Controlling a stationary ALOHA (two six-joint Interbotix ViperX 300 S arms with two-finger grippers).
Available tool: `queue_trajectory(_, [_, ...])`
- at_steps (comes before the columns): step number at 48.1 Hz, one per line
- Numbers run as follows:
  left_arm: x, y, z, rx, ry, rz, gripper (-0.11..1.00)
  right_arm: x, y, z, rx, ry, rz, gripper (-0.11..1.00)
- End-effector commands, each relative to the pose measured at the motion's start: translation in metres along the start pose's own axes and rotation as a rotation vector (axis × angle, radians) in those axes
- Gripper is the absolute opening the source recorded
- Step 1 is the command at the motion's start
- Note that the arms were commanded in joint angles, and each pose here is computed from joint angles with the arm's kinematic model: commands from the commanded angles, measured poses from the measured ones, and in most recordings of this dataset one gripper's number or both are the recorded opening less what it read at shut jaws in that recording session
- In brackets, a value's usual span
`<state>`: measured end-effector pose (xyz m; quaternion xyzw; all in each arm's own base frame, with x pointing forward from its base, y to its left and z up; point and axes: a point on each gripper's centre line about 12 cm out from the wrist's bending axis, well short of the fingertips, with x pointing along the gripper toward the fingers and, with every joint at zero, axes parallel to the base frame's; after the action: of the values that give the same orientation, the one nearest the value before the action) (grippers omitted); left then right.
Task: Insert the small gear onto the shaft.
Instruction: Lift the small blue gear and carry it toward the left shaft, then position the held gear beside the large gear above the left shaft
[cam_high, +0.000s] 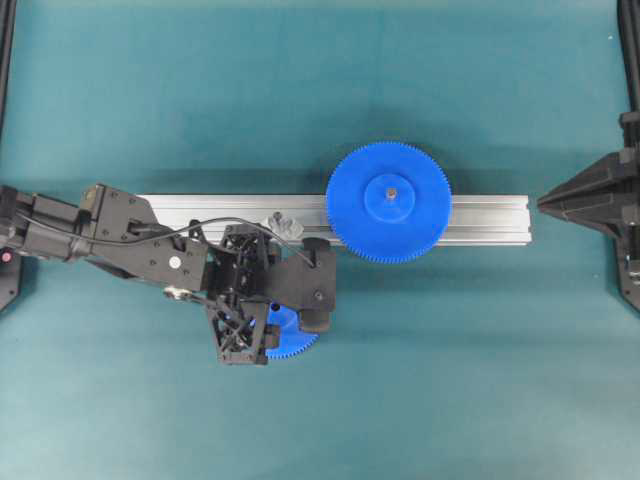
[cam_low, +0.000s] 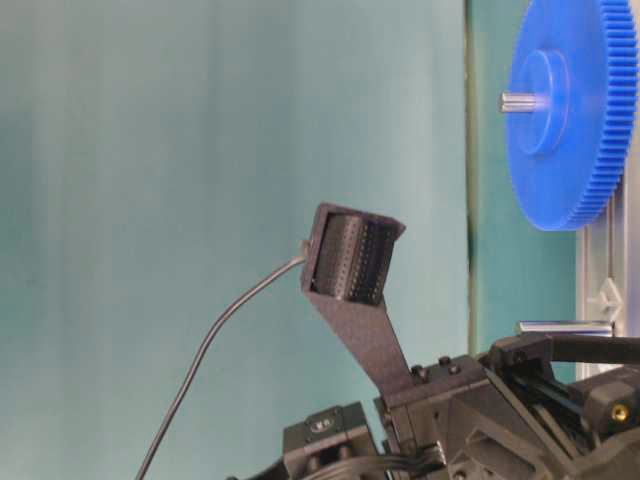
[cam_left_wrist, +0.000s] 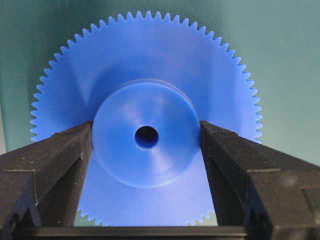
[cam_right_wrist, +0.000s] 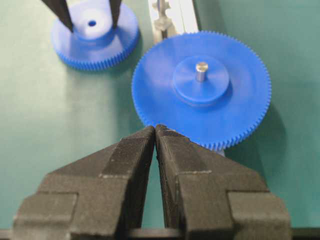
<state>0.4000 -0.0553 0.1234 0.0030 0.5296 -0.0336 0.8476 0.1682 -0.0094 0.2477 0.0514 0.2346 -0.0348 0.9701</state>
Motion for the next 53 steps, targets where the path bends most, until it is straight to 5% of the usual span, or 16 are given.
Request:
queue_trajectory(1, [-0.017,0.000,0.015,-0.002,-0.052,-0.002,0.72,0.000,0.000,0.004,0.009,-0.009,-0.003,0.21])
queue_trajectory(26, [-0.071,0.002,0.035,-0.004,-0.123,-0.002,0.72,0.000,-0.001,0.001,0.011,-0.011,-0.006,0.21])
queue_trajectory(41, [-0.118,0.030,0.036,-0.058,-0.156,0.034,0.72,0.001,-0.001,0.000,0.011,-0.014,-0.006,0.21])
queue_trajectory(53, [-0.133,0.047,0.040,-0.044,-0.181,0.061,0.72,0.001,-0.001,0.000,0.010,-0.020,-0.004,0.21])
